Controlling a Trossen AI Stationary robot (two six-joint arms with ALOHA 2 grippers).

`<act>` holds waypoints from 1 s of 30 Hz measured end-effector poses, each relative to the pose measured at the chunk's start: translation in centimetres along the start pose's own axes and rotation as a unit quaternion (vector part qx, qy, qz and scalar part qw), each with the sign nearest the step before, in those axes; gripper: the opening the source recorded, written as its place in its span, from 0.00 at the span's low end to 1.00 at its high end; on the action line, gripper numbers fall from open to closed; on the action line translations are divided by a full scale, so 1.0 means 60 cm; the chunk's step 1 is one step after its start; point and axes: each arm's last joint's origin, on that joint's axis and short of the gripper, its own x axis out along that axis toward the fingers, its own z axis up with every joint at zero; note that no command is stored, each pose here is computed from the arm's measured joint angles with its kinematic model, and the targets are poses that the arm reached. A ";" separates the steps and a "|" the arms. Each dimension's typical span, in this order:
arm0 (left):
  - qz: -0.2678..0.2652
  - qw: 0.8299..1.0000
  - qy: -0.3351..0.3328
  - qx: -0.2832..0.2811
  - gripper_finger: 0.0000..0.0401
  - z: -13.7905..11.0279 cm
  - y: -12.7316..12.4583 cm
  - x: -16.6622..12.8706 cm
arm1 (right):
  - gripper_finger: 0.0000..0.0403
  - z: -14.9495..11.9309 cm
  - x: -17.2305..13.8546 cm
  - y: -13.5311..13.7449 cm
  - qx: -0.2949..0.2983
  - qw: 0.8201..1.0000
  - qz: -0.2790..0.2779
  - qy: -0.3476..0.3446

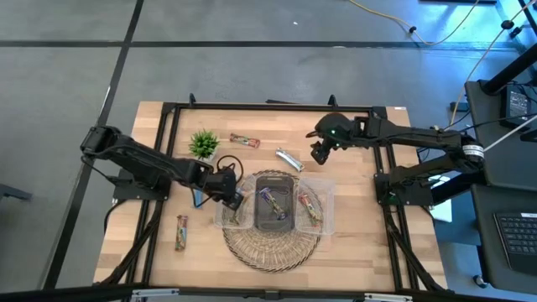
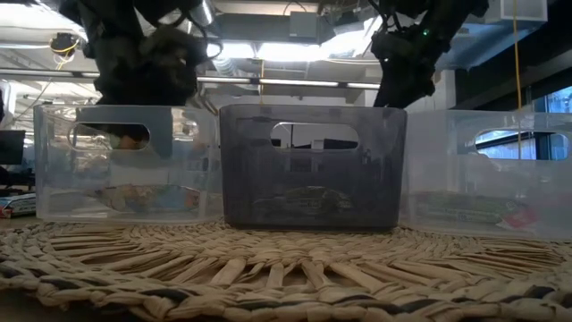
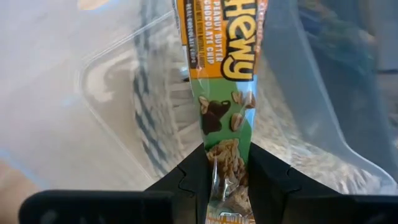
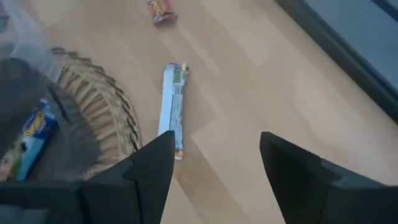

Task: Pick and place Granola Bars by type
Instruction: Put the yellow granola bar into the left transparent bin

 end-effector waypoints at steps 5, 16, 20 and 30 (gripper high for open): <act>0.015 0.999 0.029 -0.028 0.20 0.005 0.005 0.020 | 0.59 -0.002 0.003 -0.028 0.020 0.999 -0.033 0.023; 0.020 0.997 0.023 -0.077 0.20 0.017 0.009 0.026 | 0.59 -0.046 0.041 -0.168 0.126 0.975 -0.161 0.088; 0.013 0.997 0.015 -0.077 0.20 0.018 0.006 0.027 | 0.59 -0.064 0.053 -0.215 0.173 0.961 -0.205 0.074; 0.001 0.997 0.007 -0.080 0.20 0.022 0.003 0.027 | 0.59 -0.090 0.070 -0.261 0.184 0.961 -0.202 0.049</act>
